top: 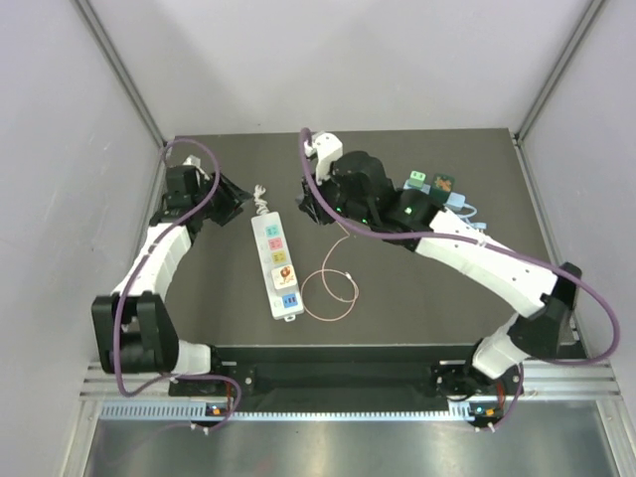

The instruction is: Insert the plug

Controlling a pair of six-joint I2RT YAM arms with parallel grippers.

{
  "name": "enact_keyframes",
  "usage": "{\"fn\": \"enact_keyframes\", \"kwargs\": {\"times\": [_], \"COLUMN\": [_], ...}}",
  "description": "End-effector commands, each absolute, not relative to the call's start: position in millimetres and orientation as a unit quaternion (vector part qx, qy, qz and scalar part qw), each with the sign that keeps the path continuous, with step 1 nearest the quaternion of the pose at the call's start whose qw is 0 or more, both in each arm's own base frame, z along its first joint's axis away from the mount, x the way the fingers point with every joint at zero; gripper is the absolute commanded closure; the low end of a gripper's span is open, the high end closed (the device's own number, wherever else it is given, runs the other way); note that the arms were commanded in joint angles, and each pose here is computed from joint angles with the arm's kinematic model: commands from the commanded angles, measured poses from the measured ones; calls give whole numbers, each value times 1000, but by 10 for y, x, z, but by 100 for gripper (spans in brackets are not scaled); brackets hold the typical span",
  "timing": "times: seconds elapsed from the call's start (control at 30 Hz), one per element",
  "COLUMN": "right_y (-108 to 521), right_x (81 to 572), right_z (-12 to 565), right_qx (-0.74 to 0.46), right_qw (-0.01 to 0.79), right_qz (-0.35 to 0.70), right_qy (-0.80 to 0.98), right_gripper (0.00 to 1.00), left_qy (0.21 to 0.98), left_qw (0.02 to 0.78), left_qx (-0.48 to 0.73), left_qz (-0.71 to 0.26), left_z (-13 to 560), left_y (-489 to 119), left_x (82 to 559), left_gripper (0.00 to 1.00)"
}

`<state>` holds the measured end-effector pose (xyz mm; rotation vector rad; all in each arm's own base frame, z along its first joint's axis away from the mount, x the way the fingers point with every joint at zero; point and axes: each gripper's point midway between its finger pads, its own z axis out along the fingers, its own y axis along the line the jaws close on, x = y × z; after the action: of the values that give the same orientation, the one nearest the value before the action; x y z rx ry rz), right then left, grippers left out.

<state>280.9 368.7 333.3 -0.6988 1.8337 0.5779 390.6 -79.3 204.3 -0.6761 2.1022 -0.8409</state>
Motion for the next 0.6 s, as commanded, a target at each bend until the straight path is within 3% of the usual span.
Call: {"fn": "enact_keyframes", "kwargs": {"times": [0.0, 0.07, 0.3, 0.43, 0.57], "right_y": [3700, 3693, 3781, 3852, 3936], "right_x": [2685, 2713, 2680, 2705, 2776], "right_z": [3095, 2929, 2633, 2506, 2426], "right_qx": [-328, -347, -441, -491, -530], "right_qw": [444, 420, 388, 386, 381], "right_qz": [257, 239, 232, 226, 217], "right_qy": [793, 804, 775, 747, 725], "right_gripper": [100, 100, 100, 100, 100], "left_qy": [856, 870, 909, 913, 916], "left_qw": [369, 348, 292, 270, 238], "left_qx": [-248, -250, -258, -262, -256], "left_qz": [-264, -243, -147, -157, -195], "left_z": [1742, 1507, 999, 792, 560], "left_y": [-608, -563, -296, -353, -576], "left_x": [3976, 4029, 4102, 4125, 4164], "left_gripper": [45, 57, 75, 83, 86]}}
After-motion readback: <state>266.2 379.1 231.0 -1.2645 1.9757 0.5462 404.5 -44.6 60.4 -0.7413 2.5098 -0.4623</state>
